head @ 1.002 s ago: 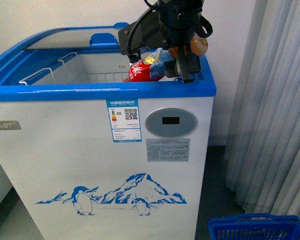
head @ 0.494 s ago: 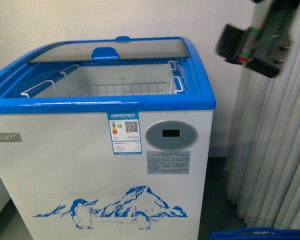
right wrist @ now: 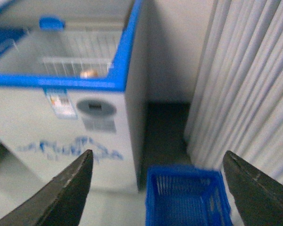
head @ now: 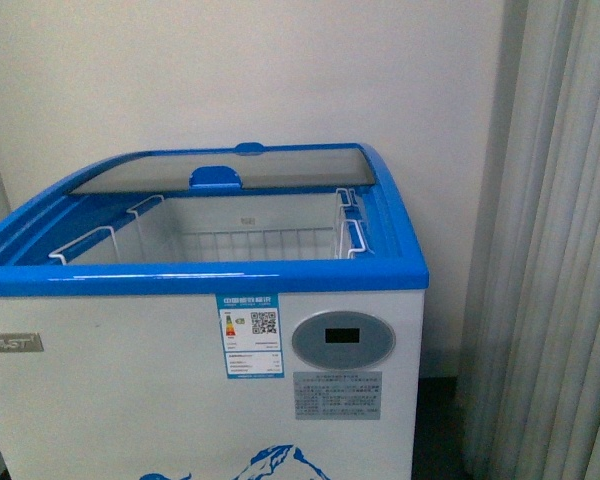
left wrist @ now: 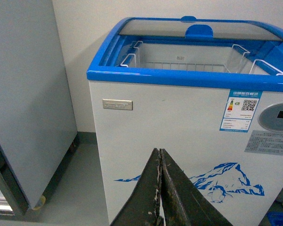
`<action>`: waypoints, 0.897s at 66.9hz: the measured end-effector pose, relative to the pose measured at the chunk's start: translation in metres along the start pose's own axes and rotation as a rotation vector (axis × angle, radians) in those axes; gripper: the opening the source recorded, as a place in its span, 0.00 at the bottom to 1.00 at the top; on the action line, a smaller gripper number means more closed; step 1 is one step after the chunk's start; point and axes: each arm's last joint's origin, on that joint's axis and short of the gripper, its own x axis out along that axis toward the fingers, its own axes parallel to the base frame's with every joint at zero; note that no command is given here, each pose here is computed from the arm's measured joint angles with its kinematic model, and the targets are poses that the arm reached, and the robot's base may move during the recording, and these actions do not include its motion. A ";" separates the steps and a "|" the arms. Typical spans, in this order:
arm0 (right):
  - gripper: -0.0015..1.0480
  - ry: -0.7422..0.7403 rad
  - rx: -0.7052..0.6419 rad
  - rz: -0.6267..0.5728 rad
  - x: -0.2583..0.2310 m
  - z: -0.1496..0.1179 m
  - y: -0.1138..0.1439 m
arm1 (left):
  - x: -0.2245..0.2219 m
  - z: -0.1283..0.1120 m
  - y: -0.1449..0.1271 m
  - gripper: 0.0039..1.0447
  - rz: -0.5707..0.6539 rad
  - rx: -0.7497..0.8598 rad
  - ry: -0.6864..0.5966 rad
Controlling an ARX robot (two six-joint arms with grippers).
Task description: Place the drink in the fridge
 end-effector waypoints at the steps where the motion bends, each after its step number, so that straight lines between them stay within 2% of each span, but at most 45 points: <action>1: 0.62 -0.028 0.005 -0.003 0.001 -0.005 -0.002 | 0.000 0.000 0.000 0.02 -0.001 0.000 0.001; 7: 0.47 -0.093 -0.007 0.000 0.002 -0.026 -0.010 | 0.000 0.000 0.000 0.02 0.000 0.000 0.000; 25: 0.02 -0.074 -0.041 -0.011 0.008 -0.079 -0.026 | 0.000 0.000 0.000 0.02 0.000 0.001 0.001; 32: 0.03 -0.078 -0.045 0.023 0.009 -0.094 -0.033 | 0.000 0.000 0.000 0.02 0.000 0.001 0.001; 39: 0.03 -0.080 -0.043 -0.023 0.009 -0.104 -0.042 | 0.000 0.000 0.000 0.02 0.000 0.001 0.000; 60: 0.03 -0.077 -0.043 -0.019 0.011 -0.124 -0.043 | 0.000 0.000 0.000 0.02 0.000 0.001 0.001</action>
